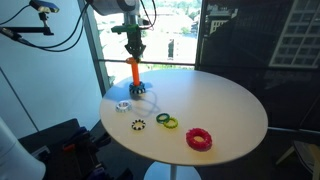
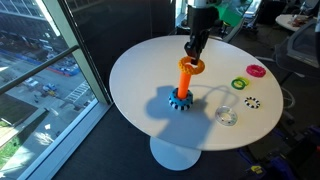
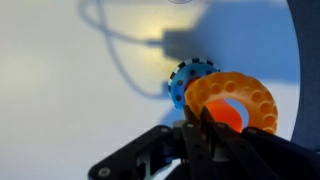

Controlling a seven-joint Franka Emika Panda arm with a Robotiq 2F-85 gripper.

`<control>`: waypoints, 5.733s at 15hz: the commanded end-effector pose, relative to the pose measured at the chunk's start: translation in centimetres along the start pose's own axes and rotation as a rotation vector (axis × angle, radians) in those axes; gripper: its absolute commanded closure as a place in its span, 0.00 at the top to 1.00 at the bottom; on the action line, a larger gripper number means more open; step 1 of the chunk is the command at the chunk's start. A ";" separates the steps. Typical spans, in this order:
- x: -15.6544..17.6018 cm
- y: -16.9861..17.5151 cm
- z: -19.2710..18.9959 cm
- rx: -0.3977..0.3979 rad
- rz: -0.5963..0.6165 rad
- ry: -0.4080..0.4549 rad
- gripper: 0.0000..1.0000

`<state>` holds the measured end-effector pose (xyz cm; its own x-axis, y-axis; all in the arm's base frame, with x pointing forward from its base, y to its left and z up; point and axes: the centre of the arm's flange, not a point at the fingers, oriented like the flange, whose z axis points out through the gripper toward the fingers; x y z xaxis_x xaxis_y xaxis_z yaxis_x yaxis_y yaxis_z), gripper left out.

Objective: Put the orange ring on the stack

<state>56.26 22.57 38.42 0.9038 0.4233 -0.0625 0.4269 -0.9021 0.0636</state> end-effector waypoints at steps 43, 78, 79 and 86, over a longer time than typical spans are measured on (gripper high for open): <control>1.1 3.2 -0.9 -0.087 0.024 0.069 1.00; 0.2 1.7 -1.2 0.009 0.065 0.042 1.00; 0.3 1.7 -1.1 0.013 0.062 0.046 1.00; 1.3 1.4 -0.3 0.000 0.050 0.095 1.00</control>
<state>57.87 21.61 39.02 0.9233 0.3840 0.0108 0.3828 -0.9219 0.0591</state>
